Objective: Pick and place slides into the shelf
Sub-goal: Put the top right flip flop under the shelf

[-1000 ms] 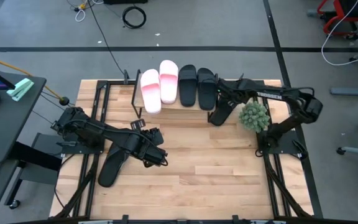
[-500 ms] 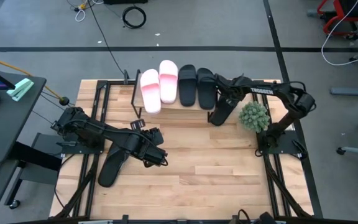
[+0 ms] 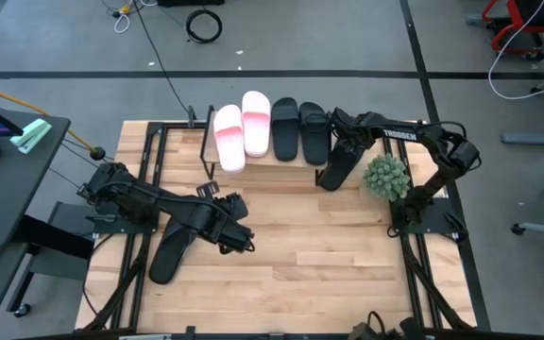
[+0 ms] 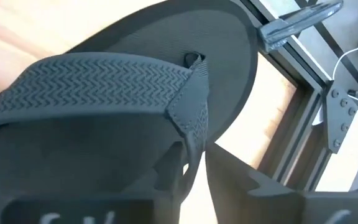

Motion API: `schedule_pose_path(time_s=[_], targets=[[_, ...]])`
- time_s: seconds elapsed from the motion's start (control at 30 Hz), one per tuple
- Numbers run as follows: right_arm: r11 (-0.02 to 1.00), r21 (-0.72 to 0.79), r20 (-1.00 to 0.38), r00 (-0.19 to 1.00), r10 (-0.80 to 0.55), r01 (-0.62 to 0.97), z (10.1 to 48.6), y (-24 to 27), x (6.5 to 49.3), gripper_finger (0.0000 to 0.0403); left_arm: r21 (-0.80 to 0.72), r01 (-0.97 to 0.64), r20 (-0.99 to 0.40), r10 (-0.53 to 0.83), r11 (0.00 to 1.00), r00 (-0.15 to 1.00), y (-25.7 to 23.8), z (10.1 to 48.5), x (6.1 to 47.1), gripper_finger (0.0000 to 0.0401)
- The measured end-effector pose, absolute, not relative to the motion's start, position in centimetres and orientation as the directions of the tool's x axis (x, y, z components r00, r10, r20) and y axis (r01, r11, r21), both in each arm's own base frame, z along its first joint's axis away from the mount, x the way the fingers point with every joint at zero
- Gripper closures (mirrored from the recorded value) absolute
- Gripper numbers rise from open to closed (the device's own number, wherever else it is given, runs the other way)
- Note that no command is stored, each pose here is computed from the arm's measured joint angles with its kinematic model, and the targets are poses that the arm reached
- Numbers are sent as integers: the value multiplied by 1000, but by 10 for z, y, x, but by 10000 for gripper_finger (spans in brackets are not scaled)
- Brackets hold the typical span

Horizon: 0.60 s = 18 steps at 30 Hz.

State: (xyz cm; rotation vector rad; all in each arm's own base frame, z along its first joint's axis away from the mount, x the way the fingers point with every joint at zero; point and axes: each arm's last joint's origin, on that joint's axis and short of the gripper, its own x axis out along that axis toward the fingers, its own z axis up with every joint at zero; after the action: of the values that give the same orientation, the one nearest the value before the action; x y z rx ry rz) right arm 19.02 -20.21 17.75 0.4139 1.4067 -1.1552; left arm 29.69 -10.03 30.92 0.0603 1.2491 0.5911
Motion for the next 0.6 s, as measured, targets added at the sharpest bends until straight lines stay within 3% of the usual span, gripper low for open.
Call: schedule_pose_path(time_s=[0.2, 0.43, 0.6], targets=[[424, -440, -874, -269, -405, 792, 178, -203, 188, 391, 356, -376, -872, 449, 855, 195, -105, 309, 295, 329], [432, -457, -872, -295, -391, 777, 194, -187, 182, 395, 356, -361, -872, 445, 862, 202, -110, 309, 293, 338], [352, -474, -822, -261, -507, 807, 232, -164, 170, 394, 356, -349, -872, 442, 867, 209, -114, 309, 292, 337]])
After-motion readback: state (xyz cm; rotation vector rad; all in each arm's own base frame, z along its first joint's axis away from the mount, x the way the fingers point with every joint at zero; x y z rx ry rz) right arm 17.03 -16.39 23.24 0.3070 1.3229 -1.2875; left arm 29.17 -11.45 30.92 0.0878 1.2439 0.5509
